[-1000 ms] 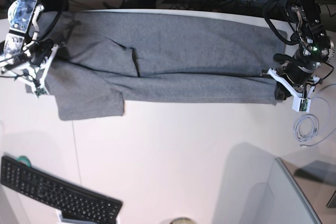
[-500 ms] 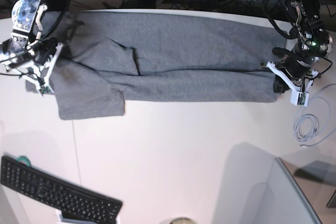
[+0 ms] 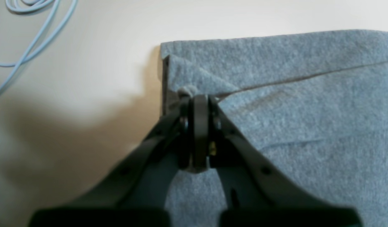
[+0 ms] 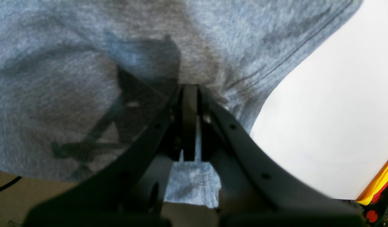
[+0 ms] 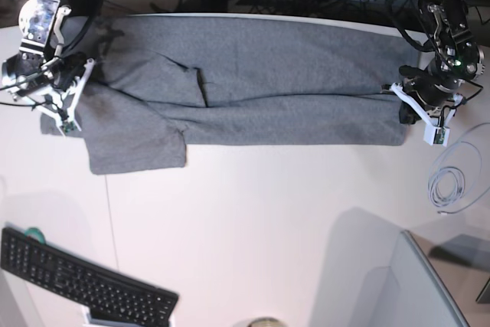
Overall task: Layout the t-shirt on the table in an organized manner, then fold the t-shirt properly
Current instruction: 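Move the right gripper to the folded shirt's end and smooth the edge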
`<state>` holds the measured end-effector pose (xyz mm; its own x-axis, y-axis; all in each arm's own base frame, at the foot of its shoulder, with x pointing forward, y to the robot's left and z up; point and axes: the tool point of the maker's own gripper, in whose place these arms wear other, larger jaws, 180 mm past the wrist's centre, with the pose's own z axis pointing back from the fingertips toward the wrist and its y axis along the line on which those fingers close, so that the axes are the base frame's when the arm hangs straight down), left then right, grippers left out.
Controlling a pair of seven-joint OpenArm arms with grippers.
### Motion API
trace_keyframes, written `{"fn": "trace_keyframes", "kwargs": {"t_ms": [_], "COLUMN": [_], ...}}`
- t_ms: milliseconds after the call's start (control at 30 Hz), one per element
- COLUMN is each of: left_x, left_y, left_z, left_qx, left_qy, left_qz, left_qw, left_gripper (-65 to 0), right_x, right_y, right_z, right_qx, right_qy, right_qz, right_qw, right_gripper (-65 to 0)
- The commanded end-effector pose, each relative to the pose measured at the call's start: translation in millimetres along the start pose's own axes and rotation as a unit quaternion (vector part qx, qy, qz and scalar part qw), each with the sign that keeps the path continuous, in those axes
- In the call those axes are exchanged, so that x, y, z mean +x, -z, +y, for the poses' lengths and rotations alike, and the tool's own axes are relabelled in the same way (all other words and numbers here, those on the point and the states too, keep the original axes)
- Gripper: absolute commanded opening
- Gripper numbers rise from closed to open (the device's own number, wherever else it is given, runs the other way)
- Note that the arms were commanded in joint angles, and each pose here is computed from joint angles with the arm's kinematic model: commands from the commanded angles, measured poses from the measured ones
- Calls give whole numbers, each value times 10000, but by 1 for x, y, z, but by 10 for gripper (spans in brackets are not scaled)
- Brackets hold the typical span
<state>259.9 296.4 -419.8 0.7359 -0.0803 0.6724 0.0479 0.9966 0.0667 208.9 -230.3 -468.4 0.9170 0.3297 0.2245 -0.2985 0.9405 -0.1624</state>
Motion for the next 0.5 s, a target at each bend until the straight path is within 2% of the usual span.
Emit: {"fn": "trace_keyframes", "kwargs": {"t_ms": [0,467], "left_x": [15,0], "left_y": [-4,8], "left_z": [7,-8], "left_qx": [63,-180], "left_qy": [81,158], "left_qz": [-223,54], "left_qw": [9997,9997], "left_gripper": [-650,-650], "right_x": [8,5], "right_y": [-4,-4], "right_z": [-9,-8], "right_qx": [-109,-107], "right_qy": [-1,-5], "right_qz": [-134,-92], "right_qw": [9999,9999], "right_gripper": [-642,-635]}}
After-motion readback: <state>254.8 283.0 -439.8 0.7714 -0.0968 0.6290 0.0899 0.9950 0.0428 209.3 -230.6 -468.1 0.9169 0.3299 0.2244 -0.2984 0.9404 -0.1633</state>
